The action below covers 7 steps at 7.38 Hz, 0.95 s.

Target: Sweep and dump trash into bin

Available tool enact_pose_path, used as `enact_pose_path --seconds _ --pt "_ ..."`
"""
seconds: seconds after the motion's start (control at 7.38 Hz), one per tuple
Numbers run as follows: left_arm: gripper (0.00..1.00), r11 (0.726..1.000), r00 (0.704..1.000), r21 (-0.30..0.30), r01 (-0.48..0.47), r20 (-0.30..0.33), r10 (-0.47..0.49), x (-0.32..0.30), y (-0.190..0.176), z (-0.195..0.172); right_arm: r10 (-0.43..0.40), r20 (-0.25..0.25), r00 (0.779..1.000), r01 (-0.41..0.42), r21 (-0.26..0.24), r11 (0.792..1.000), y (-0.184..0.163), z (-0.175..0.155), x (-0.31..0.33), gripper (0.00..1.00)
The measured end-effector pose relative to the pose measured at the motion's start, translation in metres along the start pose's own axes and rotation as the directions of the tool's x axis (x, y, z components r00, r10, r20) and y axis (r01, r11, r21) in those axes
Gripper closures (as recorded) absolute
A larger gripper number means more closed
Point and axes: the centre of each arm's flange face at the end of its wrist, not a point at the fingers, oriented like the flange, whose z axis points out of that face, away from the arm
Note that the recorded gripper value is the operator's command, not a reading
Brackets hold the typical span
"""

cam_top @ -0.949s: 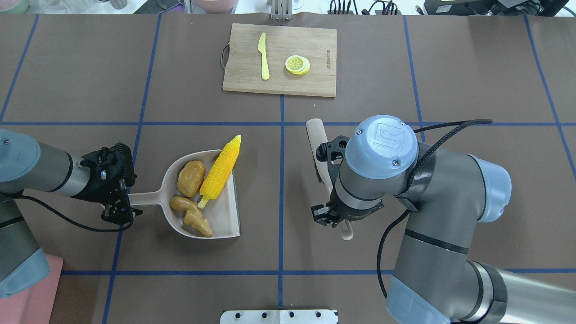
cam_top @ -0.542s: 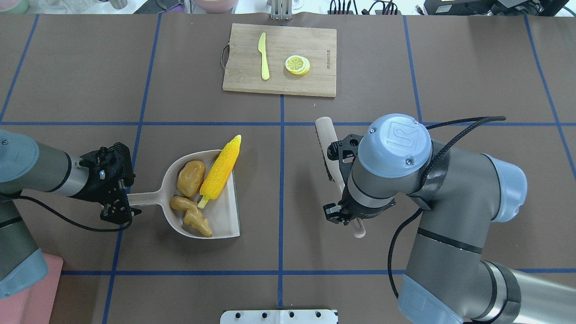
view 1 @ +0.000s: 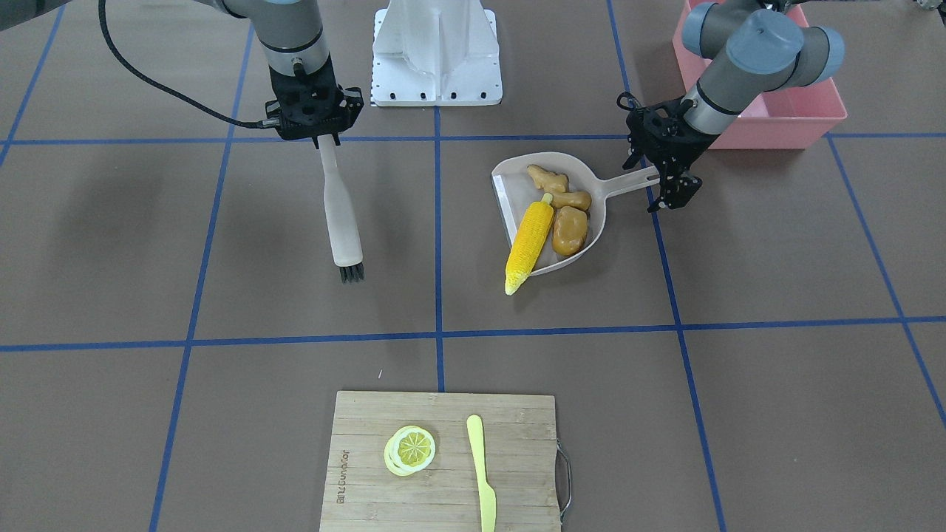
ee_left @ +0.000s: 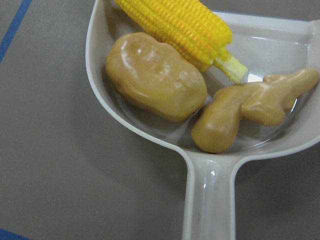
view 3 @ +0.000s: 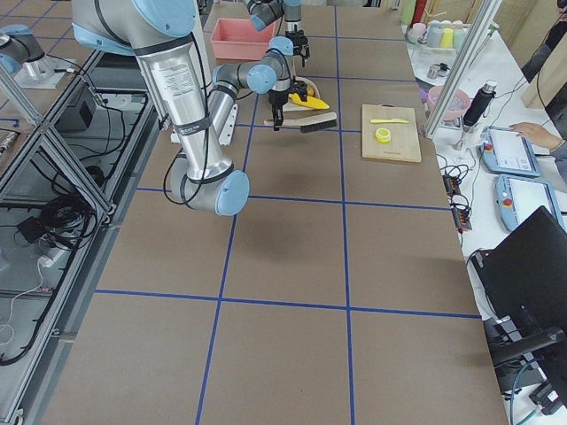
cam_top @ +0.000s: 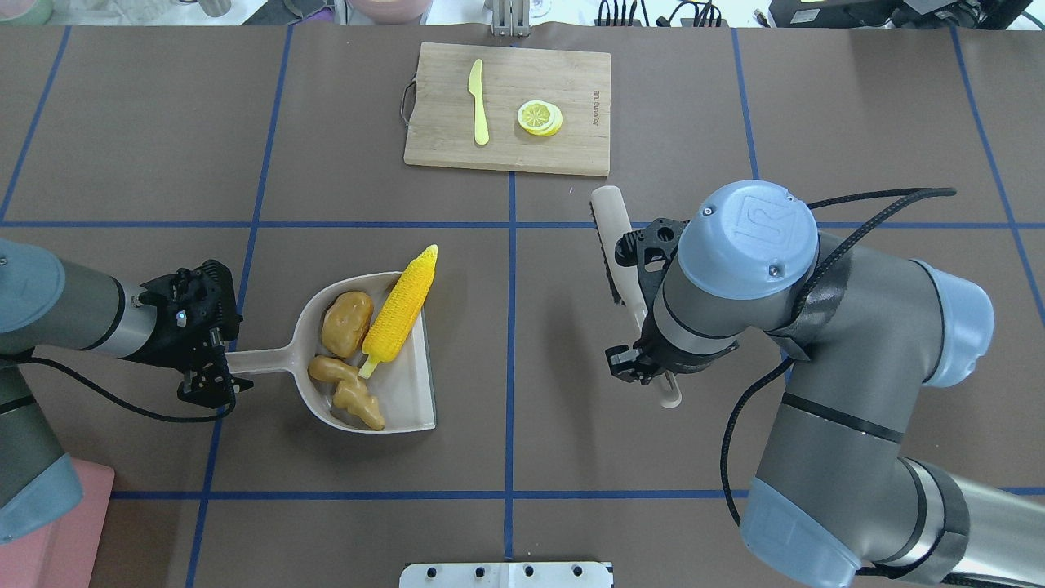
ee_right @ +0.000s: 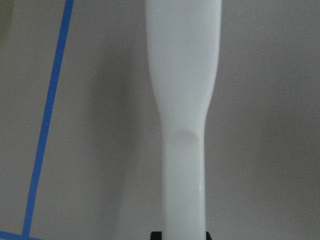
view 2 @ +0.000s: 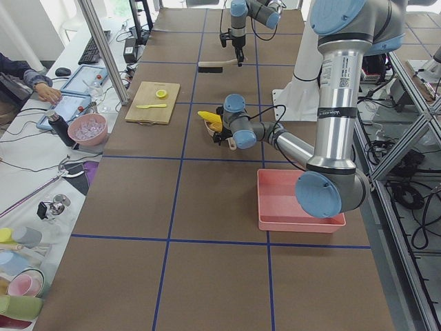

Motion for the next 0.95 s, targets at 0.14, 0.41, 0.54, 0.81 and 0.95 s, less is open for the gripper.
enact_pose_path --seconds 0.14,0.41,0.54,0.81,0.95 --pt "0.24 1.0 1.0 0.001 -0.001 0.0 0.001 0.0003 -0.0004 -0.0004 -0.016 -0.002 1.0 0.016 0.007 1.0 -0.0033 -0.0017 0.0027 1.0" --pt "0.24 1.0 1.0 0.004 -0.001 -0.001 0.001 0.0009 -0.0012 -0.0012 -0.044 -0.006 0.999 0.044 0.016 0.999 -0.0088 -0.0038 0.0074 1.0" --pt "0.24 1.0 1.0 0.005 -0.001 -0.001 0.001 0.0012 -0.0015 -0.0016 -0.048 -0.007 0.999 0.048 0.015 0.999 -0.0093 -0.0028 0.0076 1.0" --pt "0.2 1.0 1.0 0.007 0.0 -0.002 0.0 0.0016 -0.0022 -0.0024 -0.054 -0.007 0.999 0.054 0.011 0.998 -0.0078 -0.0002 0.0051 1.0" --pt "0.17 1.0 1.0 0.007 -0.001 -0.002 0.001 0.0016 -0.0022 -0.0025 -0.057 -0.007 0.998 0.057 0.009 0.998 -0.0068 0.0011 0.0039 1.0"
